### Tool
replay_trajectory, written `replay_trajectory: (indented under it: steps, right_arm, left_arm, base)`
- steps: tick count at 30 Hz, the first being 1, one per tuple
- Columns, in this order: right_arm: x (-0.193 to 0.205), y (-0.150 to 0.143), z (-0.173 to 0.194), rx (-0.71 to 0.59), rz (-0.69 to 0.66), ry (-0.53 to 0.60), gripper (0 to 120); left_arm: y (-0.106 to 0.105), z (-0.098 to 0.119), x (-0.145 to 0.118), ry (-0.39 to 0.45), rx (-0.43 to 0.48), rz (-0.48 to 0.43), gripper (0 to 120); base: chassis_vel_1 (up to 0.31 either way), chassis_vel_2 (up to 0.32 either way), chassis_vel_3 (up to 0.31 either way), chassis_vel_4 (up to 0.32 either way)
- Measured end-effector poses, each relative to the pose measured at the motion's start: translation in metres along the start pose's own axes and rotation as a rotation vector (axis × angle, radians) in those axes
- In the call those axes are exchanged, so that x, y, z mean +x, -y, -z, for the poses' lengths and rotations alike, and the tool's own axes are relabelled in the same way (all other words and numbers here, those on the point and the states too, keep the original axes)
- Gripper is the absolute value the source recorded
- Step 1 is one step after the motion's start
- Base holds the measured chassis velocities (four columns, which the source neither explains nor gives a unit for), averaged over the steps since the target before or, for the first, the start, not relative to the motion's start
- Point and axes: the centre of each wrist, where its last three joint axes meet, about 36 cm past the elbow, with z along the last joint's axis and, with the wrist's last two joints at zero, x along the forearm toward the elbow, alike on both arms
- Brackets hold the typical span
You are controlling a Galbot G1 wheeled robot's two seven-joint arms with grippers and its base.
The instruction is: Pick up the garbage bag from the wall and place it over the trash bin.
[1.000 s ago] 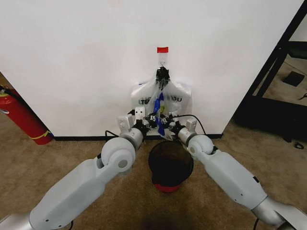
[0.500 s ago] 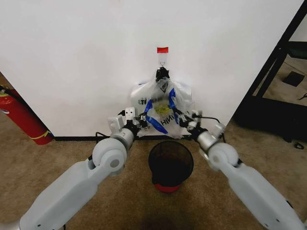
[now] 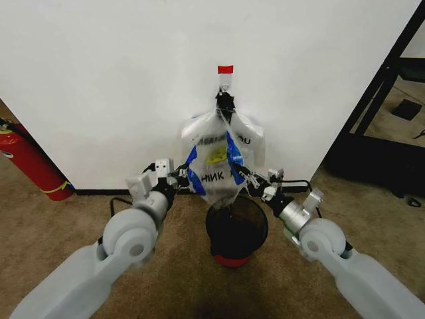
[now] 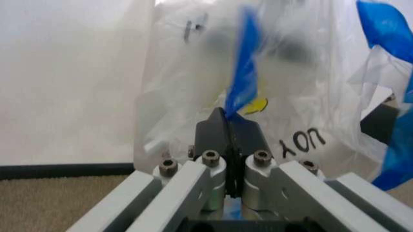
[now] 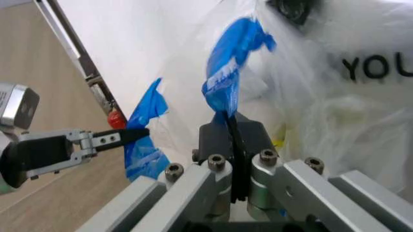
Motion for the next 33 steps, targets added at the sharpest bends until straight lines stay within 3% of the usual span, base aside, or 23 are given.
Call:
replay_trajectory:
  steps: [12, 21, 27, 33]
  right_arm:
    - [0.051, -0.020, 0.002, -0.025, -0.045, 0.040, 0]
    - [0.052, -0.058, 0.080, -0.029, -0.065, 0.219, 0]
    - [0.062, -0.091, 0.119, -0.070, -0.062, 0.269, 0]
    - [0.069, -0.108, 0.133, -0.112, -0.062, 0.257, 0]
  left_arm:
    - [0.005, 0.002, 0.035, 0.028, 0.001, -0.016, 0]
    - [0.019, 0.043, 0.066, 0.167, -0.042, -0.144, 0]
    - [0.015, 0.057, 0.073, 0.149, -0.045, -0.172, 0]
    - [0.012, 0.063, 0.073, 0.138, -0.029, -0.174, 0]
  base:
    - [0.000, 0.000, 0.000, 0.000]
    - [0.000, 0.000, 0.000, 0.000]
    - [0.000, 0.000, 0.000, 0.000]
    - [0.000, 0.000, 0.000, 0.000]
